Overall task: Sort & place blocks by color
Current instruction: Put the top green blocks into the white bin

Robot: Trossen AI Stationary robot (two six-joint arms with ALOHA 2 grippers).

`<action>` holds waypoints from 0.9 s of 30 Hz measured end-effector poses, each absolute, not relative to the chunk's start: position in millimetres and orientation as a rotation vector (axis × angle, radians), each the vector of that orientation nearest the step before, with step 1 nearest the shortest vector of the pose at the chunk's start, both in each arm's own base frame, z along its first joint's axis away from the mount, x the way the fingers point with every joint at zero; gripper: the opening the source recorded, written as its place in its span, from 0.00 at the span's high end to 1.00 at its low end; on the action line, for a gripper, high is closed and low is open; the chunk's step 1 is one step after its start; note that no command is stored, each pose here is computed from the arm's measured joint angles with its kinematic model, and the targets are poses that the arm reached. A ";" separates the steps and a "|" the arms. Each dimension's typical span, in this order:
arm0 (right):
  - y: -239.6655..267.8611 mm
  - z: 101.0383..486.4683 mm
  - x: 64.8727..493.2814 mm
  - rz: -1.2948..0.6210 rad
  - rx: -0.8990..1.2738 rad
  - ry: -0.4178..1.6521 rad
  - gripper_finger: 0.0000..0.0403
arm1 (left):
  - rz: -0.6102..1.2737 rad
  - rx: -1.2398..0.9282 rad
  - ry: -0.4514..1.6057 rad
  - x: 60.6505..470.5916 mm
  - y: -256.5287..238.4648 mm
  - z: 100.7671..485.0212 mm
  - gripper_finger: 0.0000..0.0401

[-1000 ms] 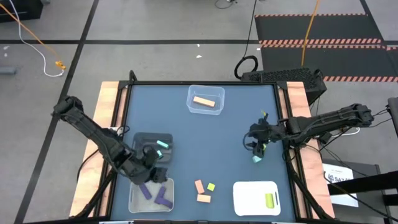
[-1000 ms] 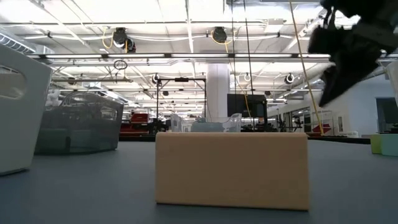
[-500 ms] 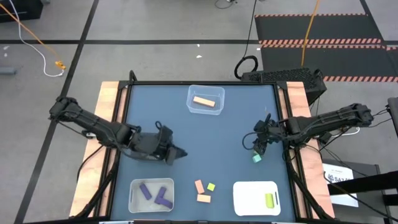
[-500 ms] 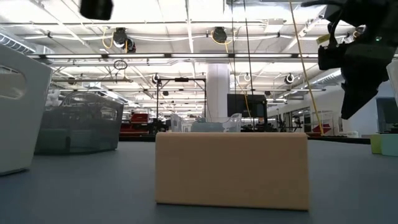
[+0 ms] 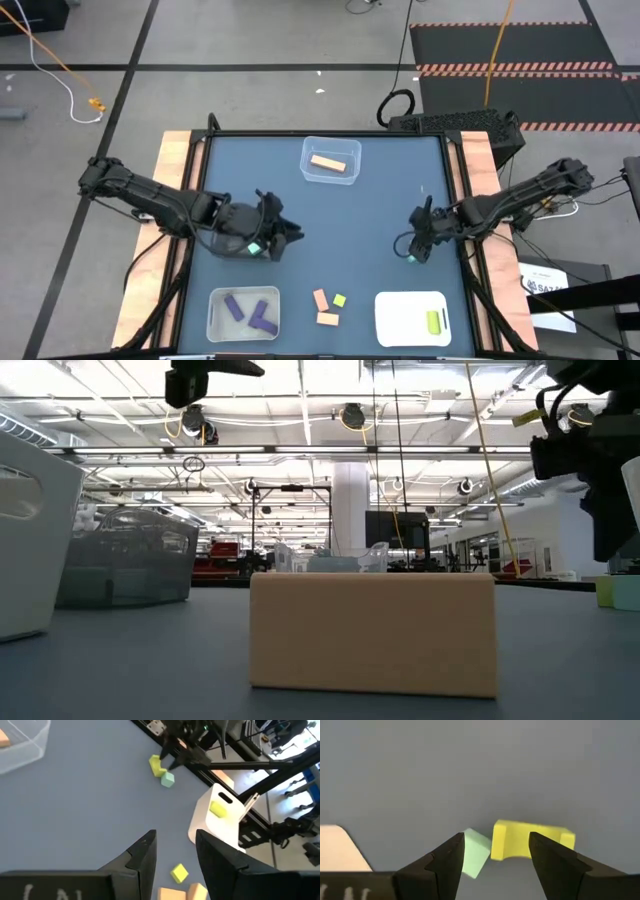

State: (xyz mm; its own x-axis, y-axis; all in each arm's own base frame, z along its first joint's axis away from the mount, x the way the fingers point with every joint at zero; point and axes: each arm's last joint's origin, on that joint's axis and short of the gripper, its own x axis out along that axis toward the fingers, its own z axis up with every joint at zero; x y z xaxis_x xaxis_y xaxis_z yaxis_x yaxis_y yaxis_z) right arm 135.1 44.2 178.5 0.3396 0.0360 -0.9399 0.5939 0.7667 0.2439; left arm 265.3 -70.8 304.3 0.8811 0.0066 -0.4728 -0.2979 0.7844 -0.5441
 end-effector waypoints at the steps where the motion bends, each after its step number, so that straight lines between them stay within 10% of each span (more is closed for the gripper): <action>1: 46.0 176.9 135.6 -0.402 0.628 1.196 0.48 | 0.173 -0.646 0.472 265.5 -69.7 304.2 0.66; 27: 54.7 147.5 148.3 -0.449 0.392 1.368 0.92 | 0.171 -0.591 0.474 266.2 -66.6 304.1 0.66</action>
